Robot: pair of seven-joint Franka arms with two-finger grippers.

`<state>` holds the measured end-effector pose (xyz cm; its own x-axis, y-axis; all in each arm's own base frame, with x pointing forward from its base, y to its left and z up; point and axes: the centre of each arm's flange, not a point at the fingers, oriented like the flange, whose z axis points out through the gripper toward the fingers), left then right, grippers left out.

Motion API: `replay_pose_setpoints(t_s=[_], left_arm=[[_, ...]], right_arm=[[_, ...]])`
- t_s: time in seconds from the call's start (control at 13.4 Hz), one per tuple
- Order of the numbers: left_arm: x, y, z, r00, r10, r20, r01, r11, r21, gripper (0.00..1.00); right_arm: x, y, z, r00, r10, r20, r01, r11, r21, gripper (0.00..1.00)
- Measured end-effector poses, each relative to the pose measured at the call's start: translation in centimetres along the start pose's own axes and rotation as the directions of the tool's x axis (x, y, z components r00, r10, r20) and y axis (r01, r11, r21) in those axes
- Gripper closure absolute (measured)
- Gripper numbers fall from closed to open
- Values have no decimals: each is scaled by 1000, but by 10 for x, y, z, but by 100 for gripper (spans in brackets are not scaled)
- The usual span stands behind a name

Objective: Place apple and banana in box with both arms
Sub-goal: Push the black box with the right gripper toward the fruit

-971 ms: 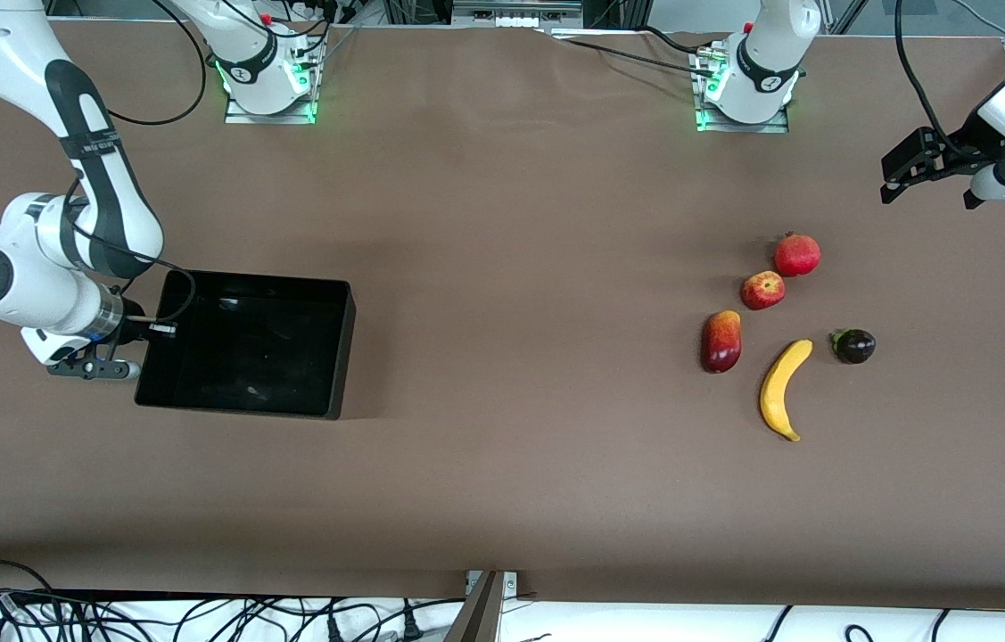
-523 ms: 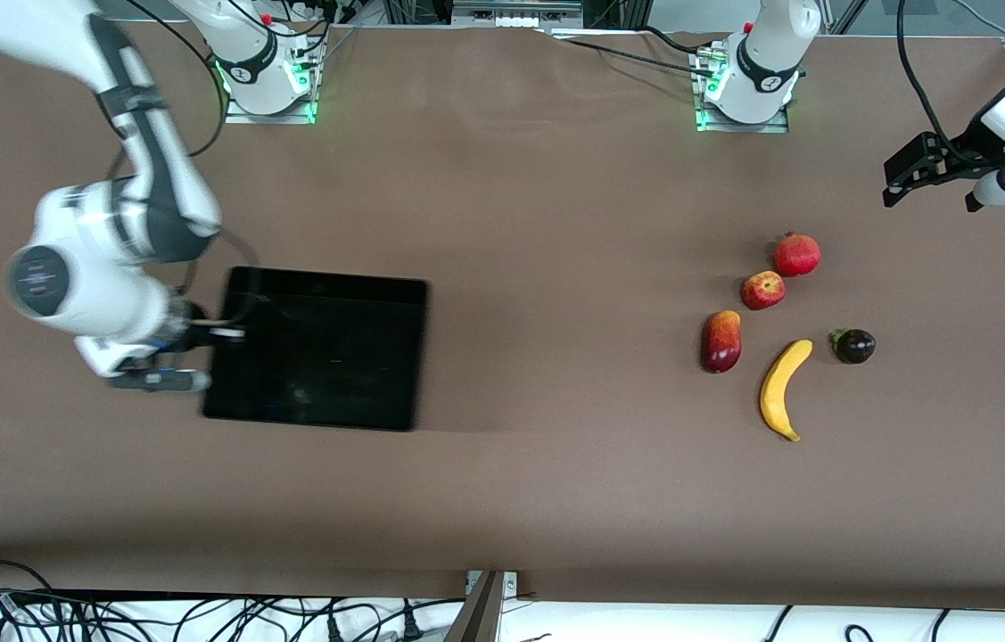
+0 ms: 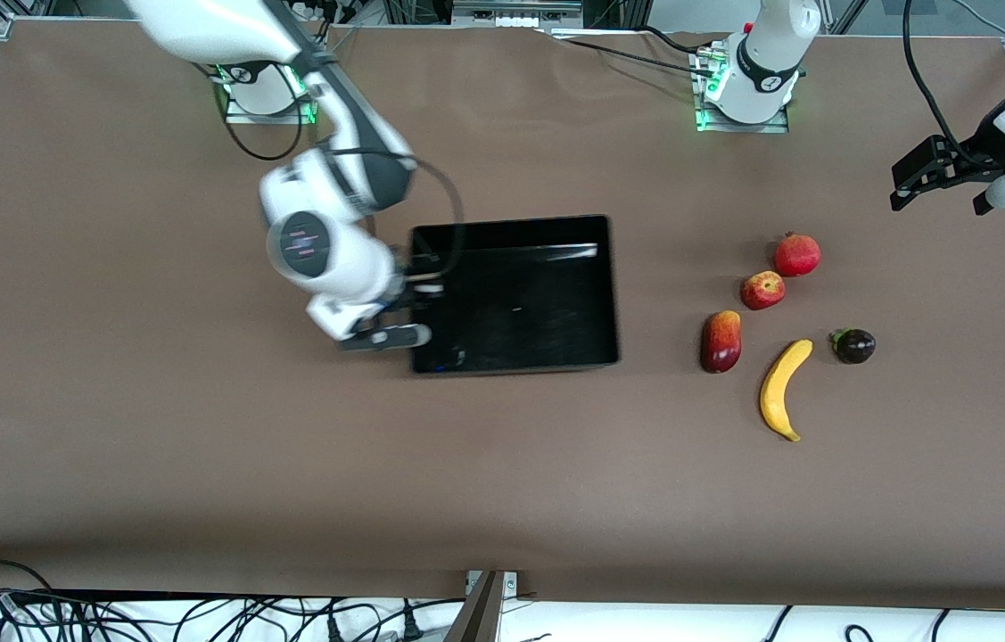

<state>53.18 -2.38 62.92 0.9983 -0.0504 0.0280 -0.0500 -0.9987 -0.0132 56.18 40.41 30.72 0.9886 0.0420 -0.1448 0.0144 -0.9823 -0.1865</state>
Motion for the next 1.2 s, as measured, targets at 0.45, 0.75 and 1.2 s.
replay_pose_setpoints(t_s=[0.45,0.75,1.2], left_arm=[[0,0,-1,1000,0,-3,0,1000,0,0],[0,-1,-1,1000,-1,-3,1,1000,0,0],[1,-1,-5,1000,-2,-10,2,1000,0,0]], right_arm=[[-36,-86,84,997,-3,-82,3,1000,0,96],[-31,-88,100,992,-11,-122,9,1000,-11,89],[-11,-80,-5,984,13,-175,-15,1000,-10,26]])
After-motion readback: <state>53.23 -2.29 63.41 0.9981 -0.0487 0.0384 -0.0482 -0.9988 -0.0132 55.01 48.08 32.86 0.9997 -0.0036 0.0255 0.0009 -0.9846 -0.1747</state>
